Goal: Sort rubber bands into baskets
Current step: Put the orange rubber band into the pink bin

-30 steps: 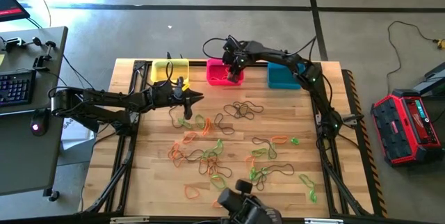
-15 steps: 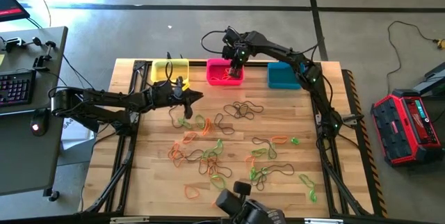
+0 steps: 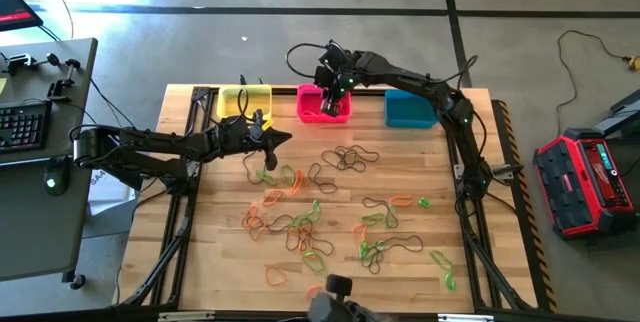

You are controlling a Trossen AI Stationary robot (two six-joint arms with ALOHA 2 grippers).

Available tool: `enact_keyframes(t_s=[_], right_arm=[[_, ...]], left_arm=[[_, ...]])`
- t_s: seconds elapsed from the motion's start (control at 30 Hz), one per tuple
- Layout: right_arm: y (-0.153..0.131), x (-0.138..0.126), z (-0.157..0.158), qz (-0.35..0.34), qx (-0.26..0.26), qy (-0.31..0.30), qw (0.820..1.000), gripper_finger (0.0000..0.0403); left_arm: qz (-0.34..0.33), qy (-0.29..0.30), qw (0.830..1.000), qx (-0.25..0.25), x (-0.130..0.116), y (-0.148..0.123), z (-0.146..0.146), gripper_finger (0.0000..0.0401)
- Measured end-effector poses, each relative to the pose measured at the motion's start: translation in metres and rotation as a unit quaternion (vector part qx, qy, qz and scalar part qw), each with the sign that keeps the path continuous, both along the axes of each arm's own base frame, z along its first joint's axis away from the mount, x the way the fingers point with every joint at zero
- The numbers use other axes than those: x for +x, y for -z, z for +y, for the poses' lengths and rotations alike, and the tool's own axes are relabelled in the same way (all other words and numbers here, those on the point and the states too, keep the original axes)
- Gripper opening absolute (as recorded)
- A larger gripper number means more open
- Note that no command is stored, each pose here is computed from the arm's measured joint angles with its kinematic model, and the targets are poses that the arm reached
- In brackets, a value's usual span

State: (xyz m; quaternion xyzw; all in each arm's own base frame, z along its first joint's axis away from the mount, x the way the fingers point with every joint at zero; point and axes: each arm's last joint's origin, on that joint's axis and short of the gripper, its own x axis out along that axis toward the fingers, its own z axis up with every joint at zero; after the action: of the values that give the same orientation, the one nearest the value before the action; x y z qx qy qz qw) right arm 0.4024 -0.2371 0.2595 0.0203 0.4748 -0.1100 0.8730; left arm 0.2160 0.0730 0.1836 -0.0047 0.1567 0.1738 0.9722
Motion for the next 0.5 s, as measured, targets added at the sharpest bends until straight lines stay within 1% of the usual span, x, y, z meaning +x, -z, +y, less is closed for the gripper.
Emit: enact_keyframes(t_s=[0.17,0.23,0.5], right_arm=[[0.006,-0.012,0.021,-0.037,-0.004,0.024,0.999,0.0000],[0.011,-0.019,0.032,-0.053,-0.013,0.039,0.998,0.0000],[0.028,-0.063,0.082,-0.109,-0.042,0.096,0.988,0.0000]], left_arm=[[-0.001,0.000,1.000,0.001,0.000,0.000,0.000,0.0001],[-0.001,0.000,1.000,0.001,0.000,0.000,0.000,0.0001],[-0.016,0.000,1.000,0.006,0.001,-0.003,0.000,0.0001]])
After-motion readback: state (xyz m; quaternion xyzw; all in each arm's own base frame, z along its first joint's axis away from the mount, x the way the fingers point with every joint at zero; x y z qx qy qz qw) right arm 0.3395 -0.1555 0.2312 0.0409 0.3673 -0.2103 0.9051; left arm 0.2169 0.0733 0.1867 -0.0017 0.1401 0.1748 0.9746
